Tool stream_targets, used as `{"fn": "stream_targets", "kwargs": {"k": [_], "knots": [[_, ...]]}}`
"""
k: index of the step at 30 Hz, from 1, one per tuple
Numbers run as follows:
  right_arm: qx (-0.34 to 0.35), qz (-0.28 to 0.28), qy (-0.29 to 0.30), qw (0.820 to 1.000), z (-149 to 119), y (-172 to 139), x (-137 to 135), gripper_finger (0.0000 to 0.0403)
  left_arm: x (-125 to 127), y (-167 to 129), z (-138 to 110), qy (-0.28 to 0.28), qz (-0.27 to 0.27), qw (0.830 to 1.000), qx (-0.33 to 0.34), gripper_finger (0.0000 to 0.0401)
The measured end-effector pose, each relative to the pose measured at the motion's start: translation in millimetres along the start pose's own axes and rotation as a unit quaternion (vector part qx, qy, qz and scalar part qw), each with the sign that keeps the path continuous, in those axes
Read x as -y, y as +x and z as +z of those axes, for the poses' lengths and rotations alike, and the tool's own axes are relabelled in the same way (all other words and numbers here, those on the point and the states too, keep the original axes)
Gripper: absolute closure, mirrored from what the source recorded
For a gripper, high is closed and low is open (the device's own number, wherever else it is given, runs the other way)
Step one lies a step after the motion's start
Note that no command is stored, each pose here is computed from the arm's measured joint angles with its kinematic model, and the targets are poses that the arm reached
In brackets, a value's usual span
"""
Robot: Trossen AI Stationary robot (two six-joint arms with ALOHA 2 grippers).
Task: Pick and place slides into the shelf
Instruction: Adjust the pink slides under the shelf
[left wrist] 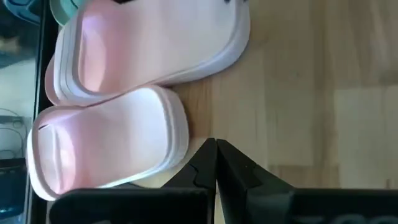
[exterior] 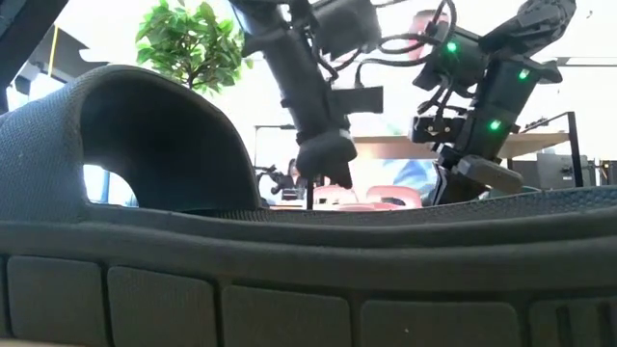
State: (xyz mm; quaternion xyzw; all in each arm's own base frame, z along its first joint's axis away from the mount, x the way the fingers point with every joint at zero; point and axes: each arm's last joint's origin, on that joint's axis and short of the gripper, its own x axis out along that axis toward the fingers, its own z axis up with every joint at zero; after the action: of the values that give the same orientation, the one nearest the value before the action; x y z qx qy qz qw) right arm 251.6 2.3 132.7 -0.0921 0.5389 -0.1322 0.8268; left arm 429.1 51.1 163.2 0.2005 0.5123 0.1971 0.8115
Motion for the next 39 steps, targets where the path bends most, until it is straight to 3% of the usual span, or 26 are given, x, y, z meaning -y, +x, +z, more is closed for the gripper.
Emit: {"fn": "stream_targets", "kwargs": {"k": [13, 20, 39], "knots": [[0.012, -0.006, 0.04, 0.999, 3, 4, 11, 0.0402, 8, -3, 1, 0.076, -0.064, 0.995, 0.016, 0.0401], [0.033, -0.017, 0.068, 0.997, 8, 7, 23, 0.0402, 26, -15, 1, 0.124, -0.083, 0.989, 0.01, 0.0401], [0.003, -0.046, 0.112, 0.993, 2, 11, 34, 0.0403, 52, -48, -4, 0.214, -0.11, 0.97, -0.012, 0.0401]]}}
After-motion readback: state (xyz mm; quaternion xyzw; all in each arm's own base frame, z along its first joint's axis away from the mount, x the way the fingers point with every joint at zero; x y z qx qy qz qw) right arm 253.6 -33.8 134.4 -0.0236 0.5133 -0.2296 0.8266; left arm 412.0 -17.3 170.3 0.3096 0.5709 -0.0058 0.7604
